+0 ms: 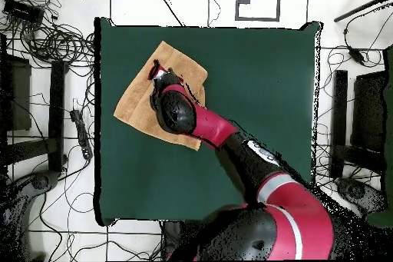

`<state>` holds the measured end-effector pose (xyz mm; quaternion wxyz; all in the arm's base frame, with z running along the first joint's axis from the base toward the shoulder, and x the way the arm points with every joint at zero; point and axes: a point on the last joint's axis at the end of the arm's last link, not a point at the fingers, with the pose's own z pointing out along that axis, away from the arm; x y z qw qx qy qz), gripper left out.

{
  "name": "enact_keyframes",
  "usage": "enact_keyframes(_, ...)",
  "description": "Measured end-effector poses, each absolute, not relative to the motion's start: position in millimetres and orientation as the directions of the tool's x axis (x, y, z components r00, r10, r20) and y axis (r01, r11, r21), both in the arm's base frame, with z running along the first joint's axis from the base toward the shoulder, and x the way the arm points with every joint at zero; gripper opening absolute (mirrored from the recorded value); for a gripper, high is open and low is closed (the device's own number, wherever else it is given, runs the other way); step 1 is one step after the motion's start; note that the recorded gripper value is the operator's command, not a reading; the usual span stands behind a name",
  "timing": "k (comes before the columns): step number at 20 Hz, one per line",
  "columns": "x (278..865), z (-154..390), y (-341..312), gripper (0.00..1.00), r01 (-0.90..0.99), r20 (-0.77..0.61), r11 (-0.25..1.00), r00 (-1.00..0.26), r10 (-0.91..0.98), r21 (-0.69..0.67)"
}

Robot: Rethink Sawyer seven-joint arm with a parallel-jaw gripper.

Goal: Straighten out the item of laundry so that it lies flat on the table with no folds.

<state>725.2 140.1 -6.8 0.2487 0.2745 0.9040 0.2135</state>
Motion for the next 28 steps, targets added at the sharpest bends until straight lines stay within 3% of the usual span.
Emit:
enact_keyframes(8,719,-11,142,1.00,0.397,-0.319,0.773,-0.745,0.587,0.495)
enact_keyframes(20,689,37,155,1.00,0.360,-0.163,0.872,-0.889,0.428,0.331)
enact_keyframes(28,677,58,128,1.00,0.351,-0.087,0.914,-0.923,0.374,0.202)
